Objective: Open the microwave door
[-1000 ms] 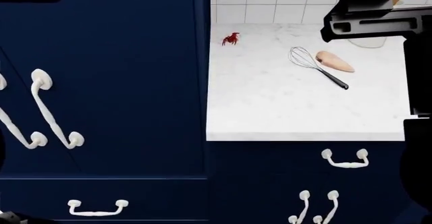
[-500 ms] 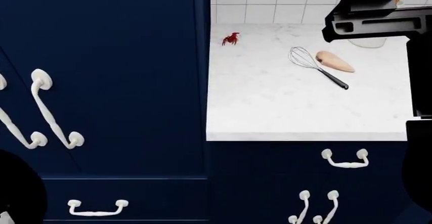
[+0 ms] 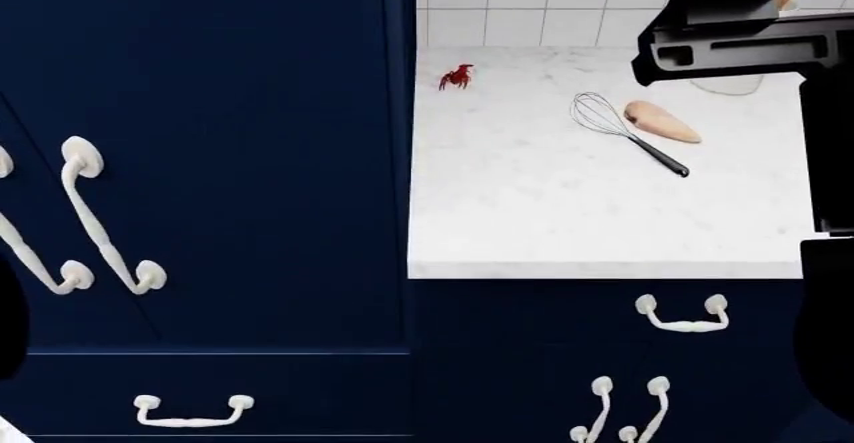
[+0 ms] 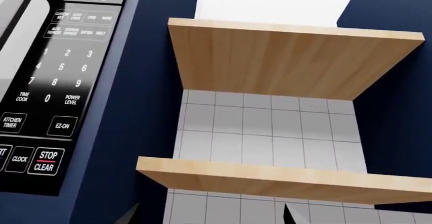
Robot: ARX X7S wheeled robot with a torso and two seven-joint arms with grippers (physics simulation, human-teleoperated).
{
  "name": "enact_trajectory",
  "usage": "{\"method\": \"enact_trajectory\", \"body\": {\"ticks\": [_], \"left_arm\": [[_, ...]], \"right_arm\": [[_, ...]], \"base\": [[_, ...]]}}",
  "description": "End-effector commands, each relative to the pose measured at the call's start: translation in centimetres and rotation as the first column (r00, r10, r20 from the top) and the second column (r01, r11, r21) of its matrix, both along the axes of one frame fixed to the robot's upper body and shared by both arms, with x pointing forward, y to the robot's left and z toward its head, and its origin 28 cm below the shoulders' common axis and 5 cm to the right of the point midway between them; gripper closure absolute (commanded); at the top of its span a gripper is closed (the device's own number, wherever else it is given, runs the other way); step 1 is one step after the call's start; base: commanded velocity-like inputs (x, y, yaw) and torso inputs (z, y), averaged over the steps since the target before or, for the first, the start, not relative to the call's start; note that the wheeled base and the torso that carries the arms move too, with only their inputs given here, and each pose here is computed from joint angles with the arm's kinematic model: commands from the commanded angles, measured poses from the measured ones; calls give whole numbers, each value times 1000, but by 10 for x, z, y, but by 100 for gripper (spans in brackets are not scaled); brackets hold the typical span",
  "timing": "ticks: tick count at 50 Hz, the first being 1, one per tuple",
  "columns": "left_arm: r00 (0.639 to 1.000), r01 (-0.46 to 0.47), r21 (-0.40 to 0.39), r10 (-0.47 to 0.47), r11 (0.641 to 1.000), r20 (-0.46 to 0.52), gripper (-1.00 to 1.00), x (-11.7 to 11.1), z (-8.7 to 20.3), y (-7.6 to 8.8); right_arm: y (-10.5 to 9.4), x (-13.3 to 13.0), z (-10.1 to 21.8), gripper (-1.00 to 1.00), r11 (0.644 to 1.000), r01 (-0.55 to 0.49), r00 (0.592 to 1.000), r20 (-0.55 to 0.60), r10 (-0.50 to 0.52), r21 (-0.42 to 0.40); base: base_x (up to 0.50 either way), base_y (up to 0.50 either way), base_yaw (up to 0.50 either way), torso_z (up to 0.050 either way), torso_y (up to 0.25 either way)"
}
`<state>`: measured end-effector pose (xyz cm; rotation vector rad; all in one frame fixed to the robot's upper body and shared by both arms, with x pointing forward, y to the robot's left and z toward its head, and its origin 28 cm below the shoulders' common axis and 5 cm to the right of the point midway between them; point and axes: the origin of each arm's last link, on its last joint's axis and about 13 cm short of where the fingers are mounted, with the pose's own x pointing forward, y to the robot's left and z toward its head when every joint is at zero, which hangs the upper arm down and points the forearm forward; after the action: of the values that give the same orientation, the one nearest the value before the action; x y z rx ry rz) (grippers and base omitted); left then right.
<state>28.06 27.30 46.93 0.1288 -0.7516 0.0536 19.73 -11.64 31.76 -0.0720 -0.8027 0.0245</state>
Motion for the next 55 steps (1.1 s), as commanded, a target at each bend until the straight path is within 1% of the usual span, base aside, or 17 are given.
{"method": "enact_trajectory", "body": {"ticks": [1,12,31,41,55], "left_arm": [[999,-31,3,31,1000,-38,-100,20,9,5],[996,-39,22,41,999,-76,-100,36,9,3],[993,-40,55,46,998,-109,-100,51,5,-2],[990,-43,55,50,998,-128,-100,59,4,-3],[989,-38,54,45,998,-142,-100,64,4,-3]], "right_arm": [[0,0,0,-100,1000,1,1000,0,-1,-2],[0,0,1,-100,1000,2,1000,0,-2,0],[-1,-1,1,-100,1000,7,1000,2,-7,0],[-1,0,1,-100,1000,9,1000,2,-9,1],[0,0,2,-100,1000,8,1000,0,-8,-2]], "base": [[0,0,0,0,0],[0,0,0,0,0],[0,0,0,0,0],[0,0,0,0,0],[0,0,0,0,0]]}}
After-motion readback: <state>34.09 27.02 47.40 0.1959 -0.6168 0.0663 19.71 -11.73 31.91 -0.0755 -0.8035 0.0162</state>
